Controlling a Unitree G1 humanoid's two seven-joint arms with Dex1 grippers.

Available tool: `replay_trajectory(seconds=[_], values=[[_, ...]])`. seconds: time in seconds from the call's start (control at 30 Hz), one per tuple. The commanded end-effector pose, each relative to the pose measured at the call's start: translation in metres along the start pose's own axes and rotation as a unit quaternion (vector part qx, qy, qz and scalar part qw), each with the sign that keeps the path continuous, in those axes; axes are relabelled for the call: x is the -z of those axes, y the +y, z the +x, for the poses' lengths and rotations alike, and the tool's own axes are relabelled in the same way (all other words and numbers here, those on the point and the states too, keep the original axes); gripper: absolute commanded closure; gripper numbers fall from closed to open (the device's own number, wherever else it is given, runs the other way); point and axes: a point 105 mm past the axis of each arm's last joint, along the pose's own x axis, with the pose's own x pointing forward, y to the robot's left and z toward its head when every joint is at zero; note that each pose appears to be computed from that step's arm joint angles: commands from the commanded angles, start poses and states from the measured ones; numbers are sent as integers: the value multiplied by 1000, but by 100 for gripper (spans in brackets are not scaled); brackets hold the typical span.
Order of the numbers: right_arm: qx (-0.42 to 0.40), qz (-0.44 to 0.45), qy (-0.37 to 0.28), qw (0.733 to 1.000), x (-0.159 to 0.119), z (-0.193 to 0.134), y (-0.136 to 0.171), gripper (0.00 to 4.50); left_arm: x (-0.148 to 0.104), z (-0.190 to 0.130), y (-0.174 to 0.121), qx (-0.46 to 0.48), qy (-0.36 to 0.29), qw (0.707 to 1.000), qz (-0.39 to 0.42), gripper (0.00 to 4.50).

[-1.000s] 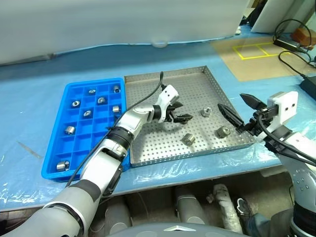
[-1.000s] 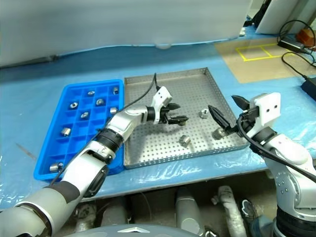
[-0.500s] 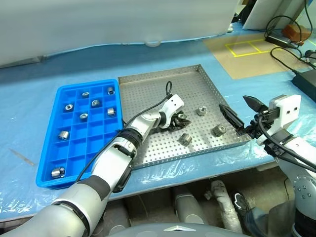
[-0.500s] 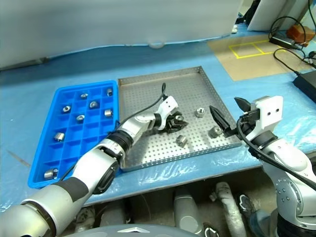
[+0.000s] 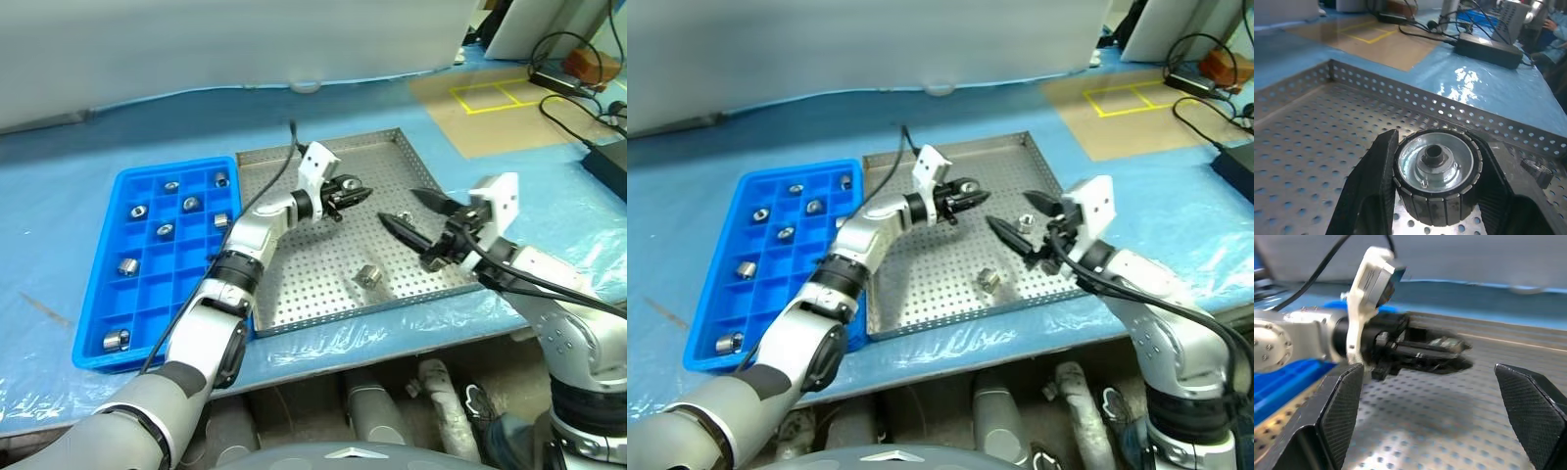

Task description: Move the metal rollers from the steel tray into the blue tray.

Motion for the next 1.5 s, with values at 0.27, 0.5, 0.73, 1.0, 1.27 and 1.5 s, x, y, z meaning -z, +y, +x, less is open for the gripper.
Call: replay_trajectory(seconds=[0.27,0.5,0.73,1.0,1.27,1.5], values=[[-221,-27,16,975,-1,67,22,0,-22,-113,18,-182,-33,982,35,272],[-305,-52,22,951,-1,97,35,0,-3,-166,23,-306,-8,952,31,272],[-322,-55,24,945,4,102,35,0,17,-183,8,-329,28,943,29,272],[-311,-56,26,948,11,98,33,0,37,-204,16,-394,79,915,33,272],[-297,-58,22,953,13,98,31,0,54,-206,8,-398,111,910,21,272],[-286,-59,22,956,15,95,29,0,60,-205,9,-397,119,910,5,104]])
